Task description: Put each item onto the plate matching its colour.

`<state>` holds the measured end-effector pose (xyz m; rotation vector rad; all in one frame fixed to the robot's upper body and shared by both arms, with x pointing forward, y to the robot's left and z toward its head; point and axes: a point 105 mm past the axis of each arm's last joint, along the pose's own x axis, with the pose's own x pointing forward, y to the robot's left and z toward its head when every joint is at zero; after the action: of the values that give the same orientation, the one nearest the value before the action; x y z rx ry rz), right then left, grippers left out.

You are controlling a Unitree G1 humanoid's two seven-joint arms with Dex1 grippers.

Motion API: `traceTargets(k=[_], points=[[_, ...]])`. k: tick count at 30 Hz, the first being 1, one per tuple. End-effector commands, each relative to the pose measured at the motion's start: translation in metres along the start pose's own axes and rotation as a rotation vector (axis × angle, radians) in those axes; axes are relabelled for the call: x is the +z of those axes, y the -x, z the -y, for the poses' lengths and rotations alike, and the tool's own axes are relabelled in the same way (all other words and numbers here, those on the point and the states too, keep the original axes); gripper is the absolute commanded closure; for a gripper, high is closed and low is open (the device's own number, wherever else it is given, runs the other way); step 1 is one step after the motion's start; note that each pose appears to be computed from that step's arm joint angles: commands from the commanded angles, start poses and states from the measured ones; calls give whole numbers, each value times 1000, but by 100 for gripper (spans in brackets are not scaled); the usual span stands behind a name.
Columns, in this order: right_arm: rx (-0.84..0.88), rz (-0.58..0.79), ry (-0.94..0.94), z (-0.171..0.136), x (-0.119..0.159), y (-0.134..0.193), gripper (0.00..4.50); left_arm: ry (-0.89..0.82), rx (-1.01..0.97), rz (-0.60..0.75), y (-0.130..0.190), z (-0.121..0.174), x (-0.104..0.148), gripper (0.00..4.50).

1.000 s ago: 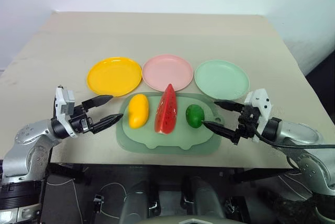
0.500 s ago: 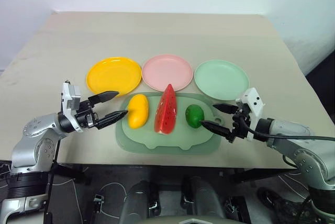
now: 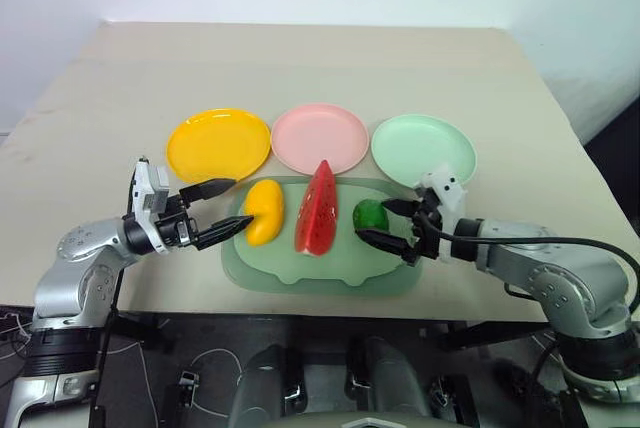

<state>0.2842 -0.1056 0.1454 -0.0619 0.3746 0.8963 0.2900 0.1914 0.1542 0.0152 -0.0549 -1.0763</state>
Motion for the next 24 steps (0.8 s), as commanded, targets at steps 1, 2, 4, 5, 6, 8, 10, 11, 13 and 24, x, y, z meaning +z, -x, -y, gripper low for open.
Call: traceTargets(k=[1, 2, 4, 5, 6, 8, 10, 11, 13, 24], points=[[-62, -36, 46, 8, -1, -16, 0, -49, 5, 1, -3, 1, 1, 2], [-73, -48, 45, 11, -2, -19, 0, -44, 9, 6, -3, 1, 0, 2], [-85, -70, 41, 16, -4, -21, 0, -42, 12, 13, -4, 1, 0, 2], [-92, -77, 48, 19, -5, -22, 0, -43, 14, 13, -4, 1, 0, 2], [-97, -84, 54, 21, -6, -22, 0, -44, 18, 14, -3, 1, -1, 2], [-120, -89, 66, 26, -7, -23, 0, -45, 29, 17, -1, -1, -2, 2], [-129, -90, 66, 29, -6, -25, 0, -47, 32, 17, 0, -1, -3, 2], [-135, -90, 67, 30, -6, -25, 0, -48, 32, 16, 0, -1, -3, 2], [-153, -83, 82, 33, -4, -24, 40, -52, 39, 20, 1, -3, -3, 0], [-99, 45, 135, 28, 39, -2, 146, -62, 60, 21, 8, -4, -2, 0]])
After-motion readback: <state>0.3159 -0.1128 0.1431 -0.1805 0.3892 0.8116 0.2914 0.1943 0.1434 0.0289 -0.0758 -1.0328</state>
